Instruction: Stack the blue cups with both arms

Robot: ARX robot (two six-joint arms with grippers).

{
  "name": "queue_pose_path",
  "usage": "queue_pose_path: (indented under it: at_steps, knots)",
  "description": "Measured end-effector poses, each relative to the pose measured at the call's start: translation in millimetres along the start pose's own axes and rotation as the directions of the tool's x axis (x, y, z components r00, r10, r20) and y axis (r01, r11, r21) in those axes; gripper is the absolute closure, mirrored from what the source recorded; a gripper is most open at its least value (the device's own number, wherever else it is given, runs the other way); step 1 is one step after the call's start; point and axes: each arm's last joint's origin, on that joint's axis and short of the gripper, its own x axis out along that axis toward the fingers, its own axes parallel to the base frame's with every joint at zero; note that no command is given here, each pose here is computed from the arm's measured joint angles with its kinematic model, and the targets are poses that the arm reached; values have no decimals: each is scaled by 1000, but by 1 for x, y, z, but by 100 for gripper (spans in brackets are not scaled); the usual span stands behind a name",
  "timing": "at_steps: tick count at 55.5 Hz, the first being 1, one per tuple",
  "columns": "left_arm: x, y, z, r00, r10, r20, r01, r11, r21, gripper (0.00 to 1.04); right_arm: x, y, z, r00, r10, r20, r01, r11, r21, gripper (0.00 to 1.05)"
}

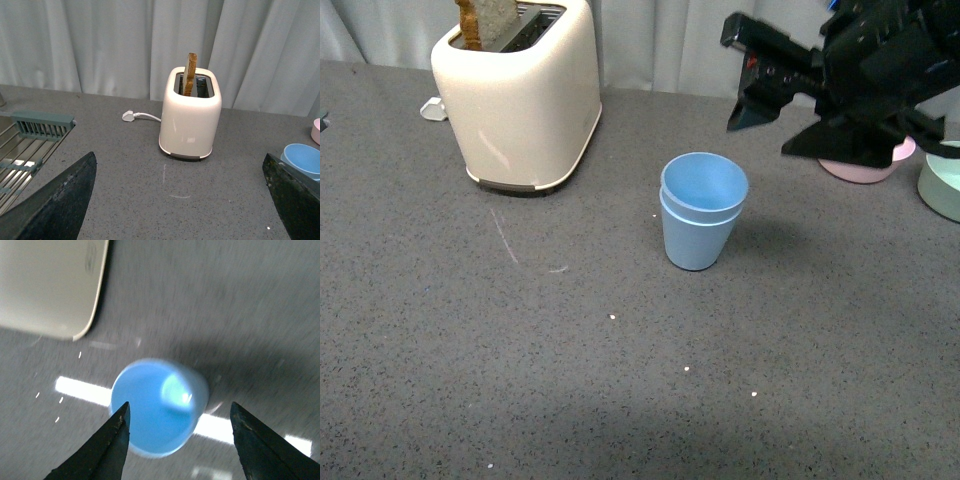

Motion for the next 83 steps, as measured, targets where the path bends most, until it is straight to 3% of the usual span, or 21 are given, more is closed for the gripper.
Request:
queue_pose_path:
  at_steps: [2,4,5,8,11,14,15,26,49,56,60,83]
  knots:
    - [0,0,0,1000,0,0,0,1000,0,7,-10,-5,-1,975,-80,205,100,991,-85,58]
    - [0,0,0,1000,-2,0,2,1000,0,7,-27,-11,-6,918,-120,377,179,976,-124,65]
    - [0,0,0,1000,0,0,0,1000,0,7,-42,-16,-9,864,-125,488,216,967,-134,70]
    - [0,0,0,1000,2,0,-2,1000,0,7,-82,-26,-15,751,-97,653,244,960,-138,83]
    - [0,0,0,1000,1,0,-1,1000,0,7,-109,-33,-22,703,-87,706,261,955,-143,92]
    - [0,0,0,1000,1,0,-1,1000,0,7,-129,-40,-36,684,-80,725,270,951,-150,101]
    - [0,0,0,1000,0,0,0,1000,0,7,-134,-43,-42,684,-80,725,274,949,-153,104]
    - [0,0,0,1000,-1,0,1,1000,0,7,-152,-63,-84,716,-91,692,290,941,-176,104]
    - [0,0,0,1000,-1,-1,1,1000,0,7,-178,-81,-115,718,-71,692,277,942,-191,104]
    - [0,0,0,1000,1,-1,-1,1000,0,7,-182,-86,-122,696,-87,712,295,940,-173,104]
    - [0,0,0,1000,0,-1,0,1000,0,7,-181,-88,-130,713,-95,695,294,940,-174,104]
    - [0,0,0,1000,0,-1,0,1000,0,7,-199,-85,-144,705,-89,704,293,940,-175,104]
